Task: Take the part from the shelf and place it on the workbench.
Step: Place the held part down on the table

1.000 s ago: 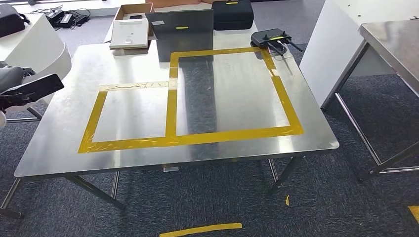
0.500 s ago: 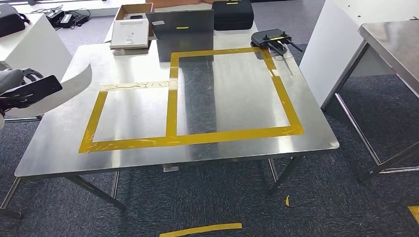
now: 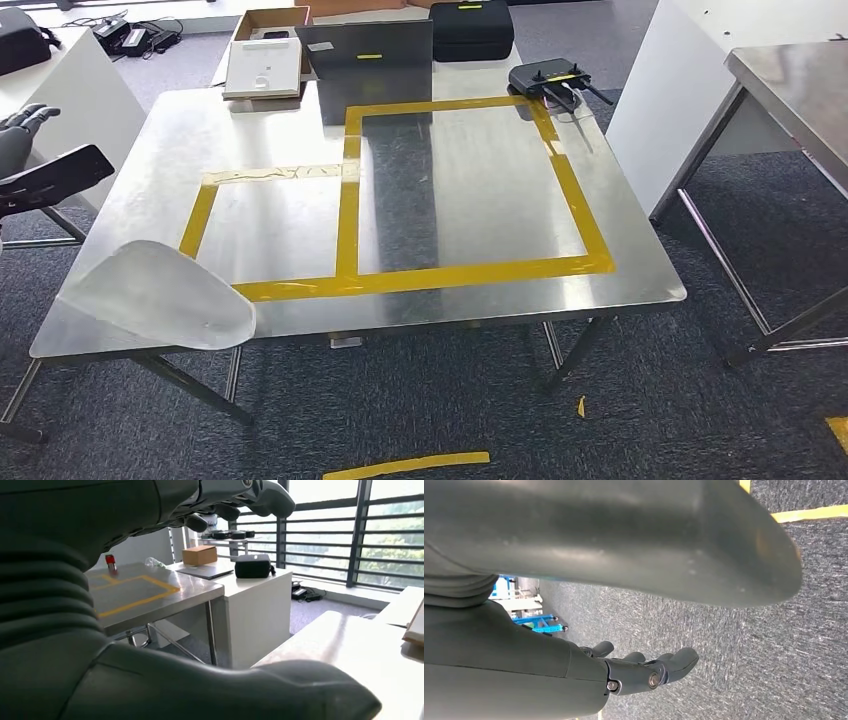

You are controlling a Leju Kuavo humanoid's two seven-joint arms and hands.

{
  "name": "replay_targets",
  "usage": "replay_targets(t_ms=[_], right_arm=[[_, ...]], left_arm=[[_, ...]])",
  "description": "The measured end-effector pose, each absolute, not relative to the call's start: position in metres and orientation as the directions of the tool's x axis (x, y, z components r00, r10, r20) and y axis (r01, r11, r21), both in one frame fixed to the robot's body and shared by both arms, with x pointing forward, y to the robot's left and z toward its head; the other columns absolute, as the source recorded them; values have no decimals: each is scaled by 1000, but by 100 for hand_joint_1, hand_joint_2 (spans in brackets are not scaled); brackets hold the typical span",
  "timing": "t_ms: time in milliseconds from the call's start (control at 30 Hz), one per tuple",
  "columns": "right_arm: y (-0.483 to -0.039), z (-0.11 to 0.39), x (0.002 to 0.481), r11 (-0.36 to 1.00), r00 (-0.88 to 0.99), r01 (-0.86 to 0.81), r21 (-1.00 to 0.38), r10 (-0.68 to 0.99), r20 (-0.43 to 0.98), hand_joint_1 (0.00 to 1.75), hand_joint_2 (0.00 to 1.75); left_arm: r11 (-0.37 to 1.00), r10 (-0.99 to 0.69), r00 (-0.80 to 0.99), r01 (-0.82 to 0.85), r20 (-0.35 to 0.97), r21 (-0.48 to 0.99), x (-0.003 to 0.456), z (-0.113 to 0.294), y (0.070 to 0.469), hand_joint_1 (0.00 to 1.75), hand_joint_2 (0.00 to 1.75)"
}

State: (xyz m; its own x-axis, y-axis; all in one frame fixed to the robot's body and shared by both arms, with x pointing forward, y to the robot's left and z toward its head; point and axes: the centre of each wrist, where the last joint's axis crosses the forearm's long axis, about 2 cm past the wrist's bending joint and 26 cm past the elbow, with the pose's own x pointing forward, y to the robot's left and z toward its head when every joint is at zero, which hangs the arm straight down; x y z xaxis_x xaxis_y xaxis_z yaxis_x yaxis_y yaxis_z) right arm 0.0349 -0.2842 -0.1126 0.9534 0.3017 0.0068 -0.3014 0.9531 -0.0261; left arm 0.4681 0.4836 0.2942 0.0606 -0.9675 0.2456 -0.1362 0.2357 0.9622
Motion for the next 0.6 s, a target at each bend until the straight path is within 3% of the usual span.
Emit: replay_targets(t_ms=[600], right_arm=[[-277,-113,33,963,963,-268,-16,269,10,0,0]], left_arm=[[165,-986,-5,-185,167,969,478,290,448,0,0]])
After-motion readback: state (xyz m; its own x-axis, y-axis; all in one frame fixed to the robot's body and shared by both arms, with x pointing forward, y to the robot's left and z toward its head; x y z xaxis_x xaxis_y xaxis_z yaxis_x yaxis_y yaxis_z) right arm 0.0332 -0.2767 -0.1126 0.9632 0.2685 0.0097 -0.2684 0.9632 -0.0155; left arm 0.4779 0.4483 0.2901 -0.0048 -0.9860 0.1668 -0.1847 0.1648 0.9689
